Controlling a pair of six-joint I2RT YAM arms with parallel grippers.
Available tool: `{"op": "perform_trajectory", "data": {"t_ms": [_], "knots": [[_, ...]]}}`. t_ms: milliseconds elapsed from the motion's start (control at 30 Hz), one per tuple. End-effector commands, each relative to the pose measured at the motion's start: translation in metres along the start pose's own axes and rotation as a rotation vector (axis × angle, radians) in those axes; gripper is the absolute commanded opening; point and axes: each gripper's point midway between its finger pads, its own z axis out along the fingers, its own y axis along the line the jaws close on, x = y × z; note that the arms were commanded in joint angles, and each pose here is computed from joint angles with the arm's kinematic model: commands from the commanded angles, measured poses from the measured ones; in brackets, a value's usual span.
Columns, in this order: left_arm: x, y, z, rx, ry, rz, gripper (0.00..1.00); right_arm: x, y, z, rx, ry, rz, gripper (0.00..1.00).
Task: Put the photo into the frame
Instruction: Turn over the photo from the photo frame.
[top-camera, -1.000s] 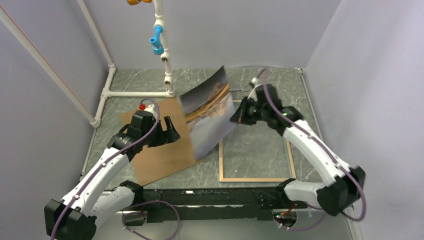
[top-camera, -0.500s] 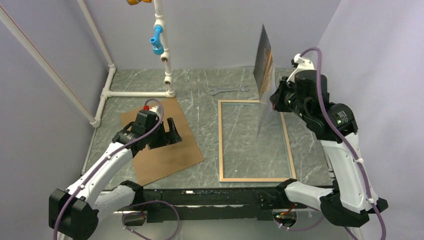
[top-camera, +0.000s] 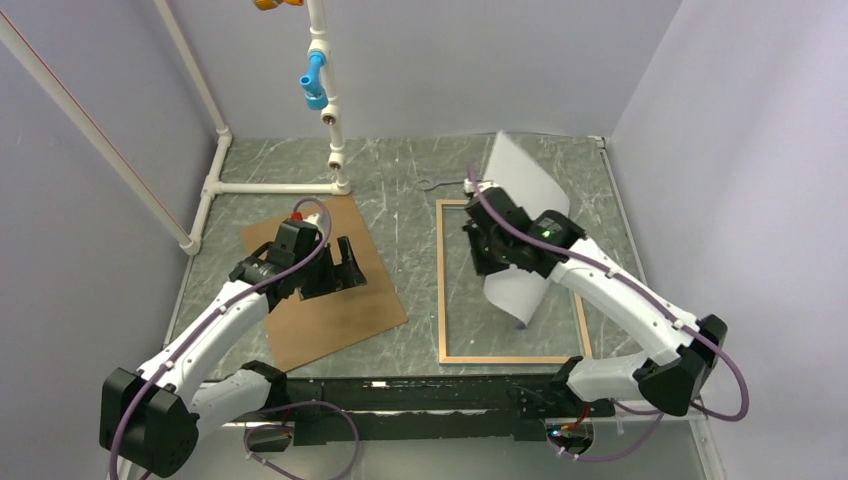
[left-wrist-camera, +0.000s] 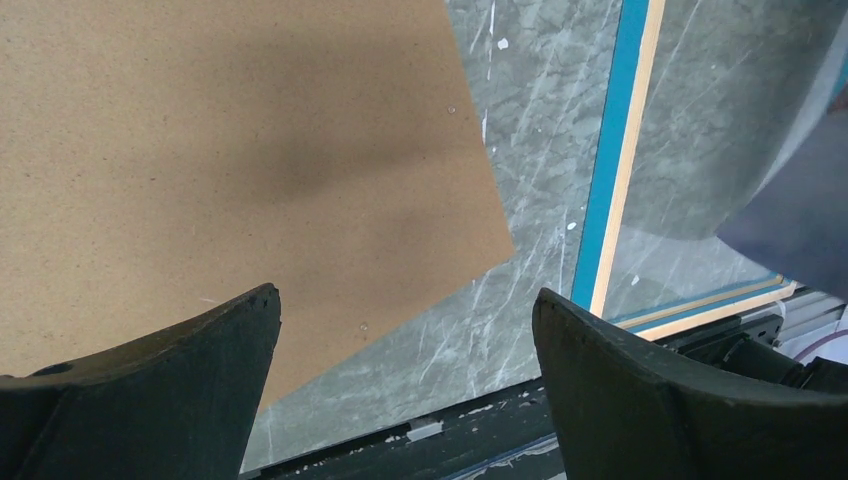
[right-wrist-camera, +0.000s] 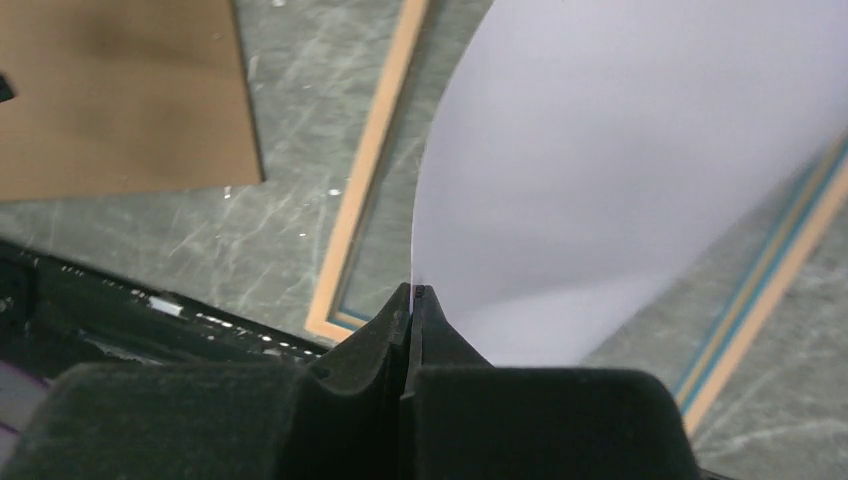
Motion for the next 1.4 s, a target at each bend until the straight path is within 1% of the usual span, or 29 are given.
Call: {"op": "perform_trajectory", "data": {"t_ms": [0,200,300,333,367,400,433,467,533,600,667,767,833,1033,1200,1367], "knots": [[-0.009,-0.017,0.001,0.063,-0.017,-0.01,1.0,-0.005,0.048,0.02,-0.078,-0.051,0.005,0.0],[-0.006,-0.024,0.013,0.121,-0.018,-0.039,0.99,0.016,0.106,0.054,-0.15,0.016,-0.034,0.0],[-0.003,-0.026,0.02,0.145,-0.006,-0.056,1.0,0.026,0.124,0.068,-0.161,0.048,-0.049,0.04],[-0.002,-0.027,0.023,0.153,-0.003,-0.061,0.99,0.03,0.128,0.072,-0.163,0.062,-0.05,0.08],[0.001,-0.026,0.026,0.162,0.003,-0.069,0.99,0.034,0.131,0.075,-0.167,0.075,-0.05,0.15],[0.003,-0.028,0.029,0.179,0.008,-0.08,0.99,0.038,0.136,0.077,-0.182,0.086,-0.052,0.24],[0.003,-0.03,0.032,0.197,0.007,-0.087,0.99,0.041,0.14,0.078,-0.203,0.098,-0.053,0.38],[0.005,-0.033,0.035,0.219,0.013,-0.094,0.99,0.044,0.144,0.078,-0.224,0.105,-0.053,0.49],[0.005,-0.038,0.041,0.257,0.007,-0.108,0.99,0.045,0.146,0.075,-0.249,0.104,-0.043,0.68],[0.007,-0.045,0.046,0.316,0.014,-0.125,0.99,0.043,0.145,0.07,-0.266,0.085,-0.026,0.83],[0.01,-0.052,0.054,0.373,0.028,-0.145,0.96,0.039,0.142,0.064,-0.284,0.059,-0.006,0.92],[0.015,-0.06,0.062,0.429,0.05,-0.151,0.92,0.033,0.128,0.057,-0.313,0.04,0.045,0.96],[0.017,-0.065,0.068,0.449,0.064,-0.142,0.9,0.035,0.117,0.058,-0.341,0.044,0.09,0.96],[0.032,-0.077,0.09,0.435,0.132,-0.11,0.86,0.035,0.078,0.053,-0.451,0.036,0.244,0.96],[0.045,-0.082,0.11,0.394,0.179,-0.087,0.85,0.045,0.043,0.06,-0.388,0.051,0.3,0.97],[0.051,-0.089,0.123,0.355,0.198,-0.058,0.87,0.062,0.041,0.071,-0.394,0.095,0.326,0.97]]}}
